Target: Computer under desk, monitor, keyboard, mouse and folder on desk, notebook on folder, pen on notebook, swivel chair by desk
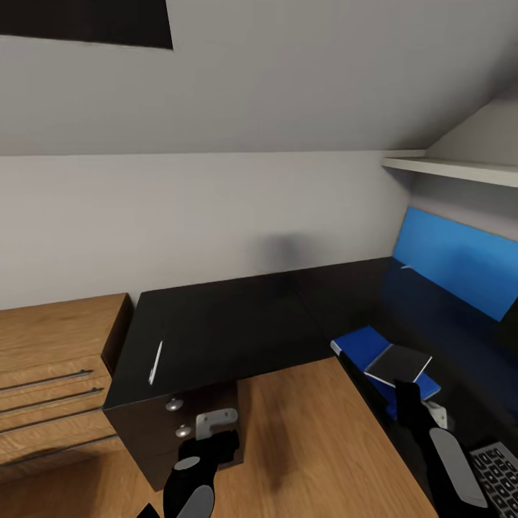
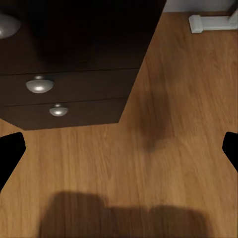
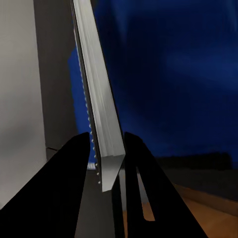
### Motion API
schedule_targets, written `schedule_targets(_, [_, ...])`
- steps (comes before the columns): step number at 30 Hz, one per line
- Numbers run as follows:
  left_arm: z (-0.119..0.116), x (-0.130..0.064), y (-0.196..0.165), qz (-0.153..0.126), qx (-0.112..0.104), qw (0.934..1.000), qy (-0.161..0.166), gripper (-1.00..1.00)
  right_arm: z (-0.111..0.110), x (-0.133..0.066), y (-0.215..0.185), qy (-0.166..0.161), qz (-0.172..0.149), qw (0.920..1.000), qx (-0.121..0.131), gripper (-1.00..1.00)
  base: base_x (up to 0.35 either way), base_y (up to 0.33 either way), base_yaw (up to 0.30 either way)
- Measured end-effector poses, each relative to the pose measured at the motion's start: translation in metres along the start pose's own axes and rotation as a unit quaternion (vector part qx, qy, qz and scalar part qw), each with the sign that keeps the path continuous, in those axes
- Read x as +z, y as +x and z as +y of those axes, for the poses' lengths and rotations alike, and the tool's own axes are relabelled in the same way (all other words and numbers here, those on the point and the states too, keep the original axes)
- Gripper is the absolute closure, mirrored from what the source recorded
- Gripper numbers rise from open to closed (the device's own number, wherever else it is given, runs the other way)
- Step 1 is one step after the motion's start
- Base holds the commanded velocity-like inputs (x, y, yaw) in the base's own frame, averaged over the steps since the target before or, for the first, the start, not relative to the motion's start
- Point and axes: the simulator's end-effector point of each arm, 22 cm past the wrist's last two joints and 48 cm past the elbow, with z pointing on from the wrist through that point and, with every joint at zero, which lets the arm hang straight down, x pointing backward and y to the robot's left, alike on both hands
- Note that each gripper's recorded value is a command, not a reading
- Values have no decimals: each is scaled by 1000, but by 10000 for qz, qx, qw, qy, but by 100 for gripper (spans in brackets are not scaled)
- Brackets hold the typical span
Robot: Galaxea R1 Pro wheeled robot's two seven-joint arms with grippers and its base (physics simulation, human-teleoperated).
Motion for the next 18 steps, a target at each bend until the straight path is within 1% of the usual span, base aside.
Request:
schedule_targets(5, [0, 0, 0, 2, 3, 10000, 7, -100, 0, 0, 0, 3, -10, 10000, -14, 100, 41, 7, 0])
schedule_targets(11, [0, 0, 1, 6, 5, 10000, 3, -100, 0, 0, 0, 2, -13, 10000, -19, 100, 153, 1, 0])
schedule_targets(18, [-2, 0, 1, 9, 2, 10000, 22, -100, 0, 0, 0, 5, -12, 10000, -18, 100, 29, 0, 0])
